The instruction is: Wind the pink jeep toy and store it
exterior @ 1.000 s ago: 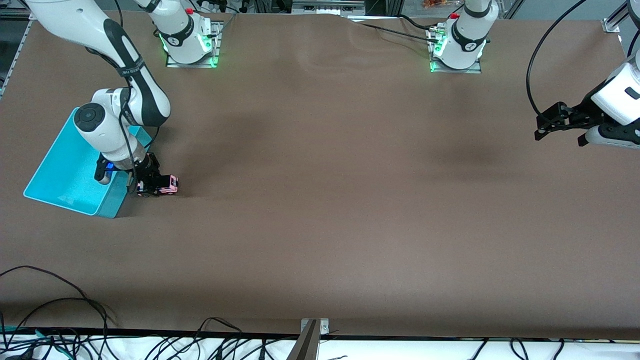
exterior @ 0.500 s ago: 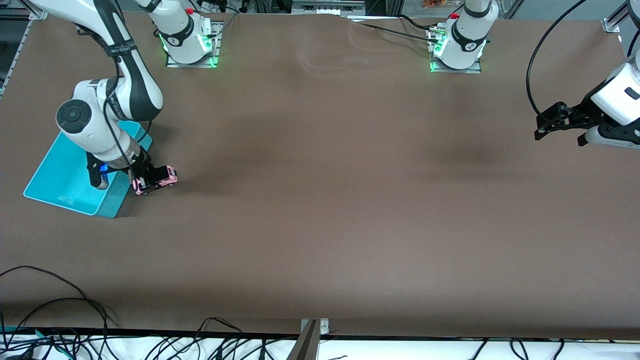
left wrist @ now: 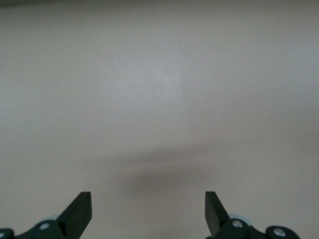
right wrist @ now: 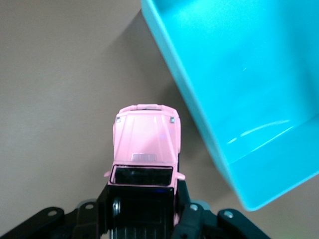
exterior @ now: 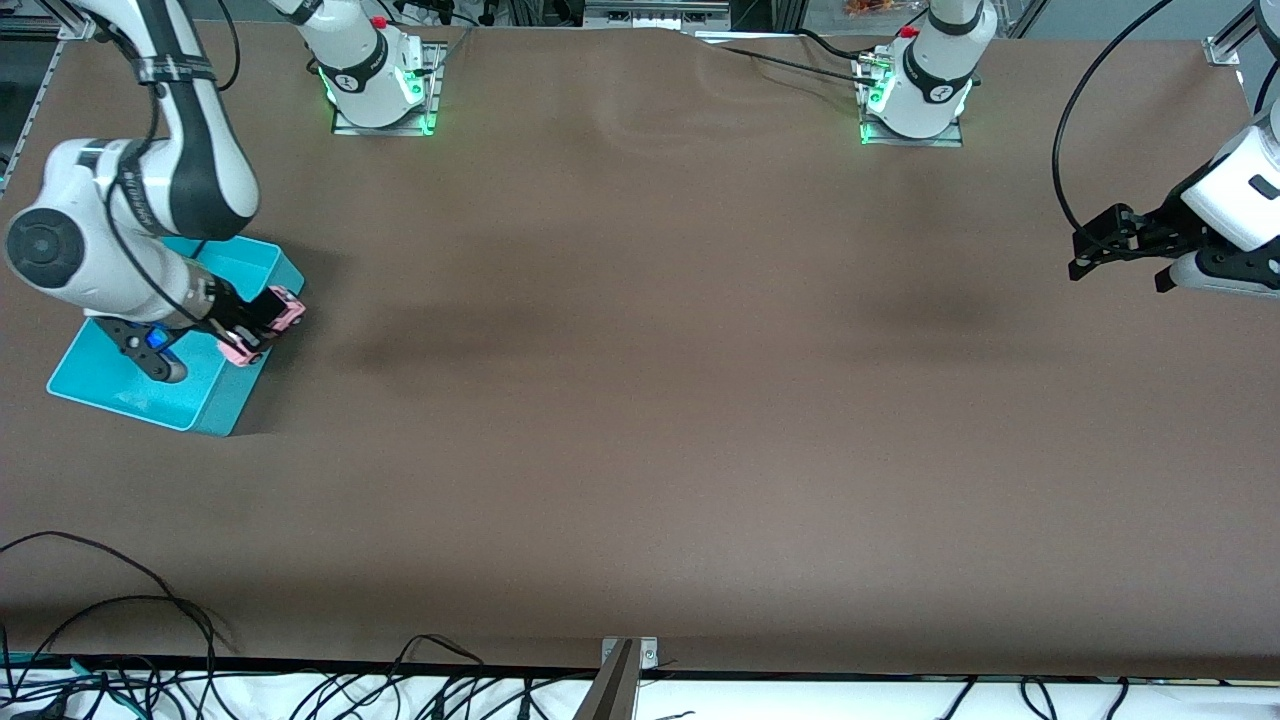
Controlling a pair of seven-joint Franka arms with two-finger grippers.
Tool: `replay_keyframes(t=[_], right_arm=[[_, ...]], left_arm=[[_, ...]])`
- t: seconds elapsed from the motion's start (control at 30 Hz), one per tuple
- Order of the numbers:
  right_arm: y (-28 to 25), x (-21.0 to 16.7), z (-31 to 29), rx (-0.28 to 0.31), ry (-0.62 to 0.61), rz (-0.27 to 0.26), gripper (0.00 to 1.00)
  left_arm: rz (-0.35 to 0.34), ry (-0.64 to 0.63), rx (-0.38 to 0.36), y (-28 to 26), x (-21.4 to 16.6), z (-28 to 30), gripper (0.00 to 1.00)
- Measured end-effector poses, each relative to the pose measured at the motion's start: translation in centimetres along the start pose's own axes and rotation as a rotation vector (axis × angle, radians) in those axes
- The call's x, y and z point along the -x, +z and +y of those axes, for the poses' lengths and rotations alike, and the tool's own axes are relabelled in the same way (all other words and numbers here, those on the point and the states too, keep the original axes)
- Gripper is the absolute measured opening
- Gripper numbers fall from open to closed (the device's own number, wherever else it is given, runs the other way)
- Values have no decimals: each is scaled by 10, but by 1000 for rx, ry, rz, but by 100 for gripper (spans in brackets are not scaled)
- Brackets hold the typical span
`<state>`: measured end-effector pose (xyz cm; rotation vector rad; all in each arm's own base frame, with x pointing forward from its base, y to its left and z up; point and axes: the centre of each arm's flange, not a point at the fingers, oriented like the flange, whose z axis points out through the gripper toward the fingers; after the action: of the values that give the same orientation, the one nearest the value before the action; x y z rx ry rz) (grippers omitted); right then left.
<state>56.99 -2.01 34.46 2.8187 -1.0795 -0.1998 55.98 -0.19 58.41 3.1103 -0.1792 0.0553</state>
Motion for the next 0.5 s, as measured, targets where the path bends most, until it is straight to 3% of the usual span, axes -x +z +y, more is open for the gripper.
replay_keyframes(t=[0.27, 0.5], right_arm=[[-3, -29, 41, 28, -134, -10, 52], [16, -58, 86, 108, -256, -16, 52]], left_arm=[[-1, -1, 0, 0, 0, 0, 100], [-1, -1, 0, 0, 0, 0, 100]])
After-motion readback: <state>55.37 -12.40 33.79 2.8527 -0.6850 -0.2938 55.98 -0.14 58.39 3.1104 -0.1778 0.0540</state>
